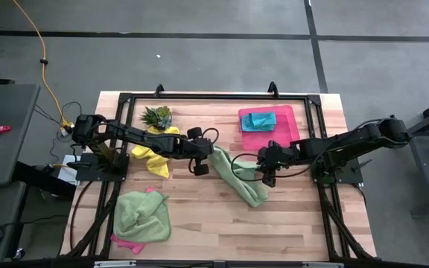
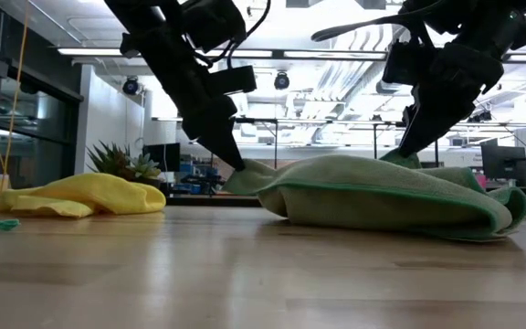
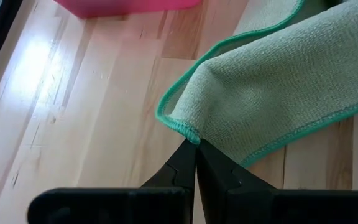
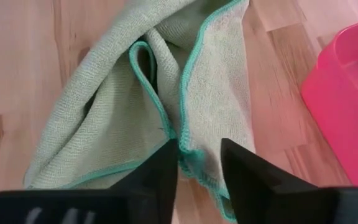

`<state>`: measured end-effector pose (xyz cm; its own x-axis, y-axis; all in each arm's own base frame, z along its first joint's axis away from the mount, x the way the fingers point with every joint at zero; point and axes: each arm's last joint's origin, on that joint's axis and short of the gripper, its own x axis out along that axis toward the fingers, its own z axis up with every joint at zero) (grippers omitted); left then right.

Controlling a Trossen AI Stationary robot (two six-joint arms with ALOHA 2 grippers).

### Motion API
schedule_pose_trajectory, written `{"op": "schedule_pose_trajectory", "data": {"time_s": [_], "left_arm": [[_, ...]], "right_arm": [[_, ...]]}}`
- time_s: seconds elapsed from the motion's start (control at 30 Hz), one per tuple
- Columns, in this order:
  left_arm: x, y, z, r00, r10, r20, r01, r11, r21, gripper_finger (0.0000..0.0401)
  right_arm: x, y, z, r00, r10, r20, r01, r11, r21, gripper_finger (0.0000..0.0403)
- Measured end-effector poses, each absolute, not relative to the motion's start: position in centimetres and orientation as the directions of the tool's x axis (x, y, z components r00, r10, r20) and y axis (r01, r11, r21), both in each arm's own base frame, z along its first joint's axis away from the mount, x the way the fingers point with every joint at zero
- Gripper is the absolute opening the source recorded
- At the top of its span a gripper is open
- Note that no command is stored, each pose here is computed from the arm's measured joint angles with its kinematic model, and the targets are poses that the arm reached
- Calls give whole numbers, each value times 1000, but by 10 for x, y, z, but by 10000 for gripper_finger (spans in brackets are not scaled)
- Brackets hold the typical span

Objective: Fold microfiber towels
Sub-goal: Fold the right green microfiber cloth

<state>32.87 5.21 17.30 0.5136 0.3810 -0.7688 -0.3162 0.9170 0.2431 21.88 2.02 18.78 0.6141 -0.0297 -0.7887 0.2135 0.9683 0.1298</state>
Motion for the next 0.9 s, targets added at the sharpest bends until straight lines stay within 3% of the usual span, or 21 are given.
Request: {"op": "schedule_pose_trajectory", "data": {"time_s": [0.27, 0.57, 0.73, 0.9], "left_arm": [[329, 52, 173, 518, 369, -772, -310, 922, 233, 0], [319, 51, 188, 528, 316, -788, -203, 948, 244, 0], [294, 53, 235, 654, 126, -746, -121, 991, 61, 0], [254, 50, 289, 758, 172, -629, -157, 984, 80, 0]], "right_arm": [[226, 21, 201, 656, -27, -754, 219, 963, 156, 7], [232, 20, 231, 635, -73, -769, 217, 972, 87, 2], [235, 19, 268, 626, -121, -770, 225, 974, 30, 1], [239, 11, 329, 710, -160, -686, 218, 976, -2, 1]]}}
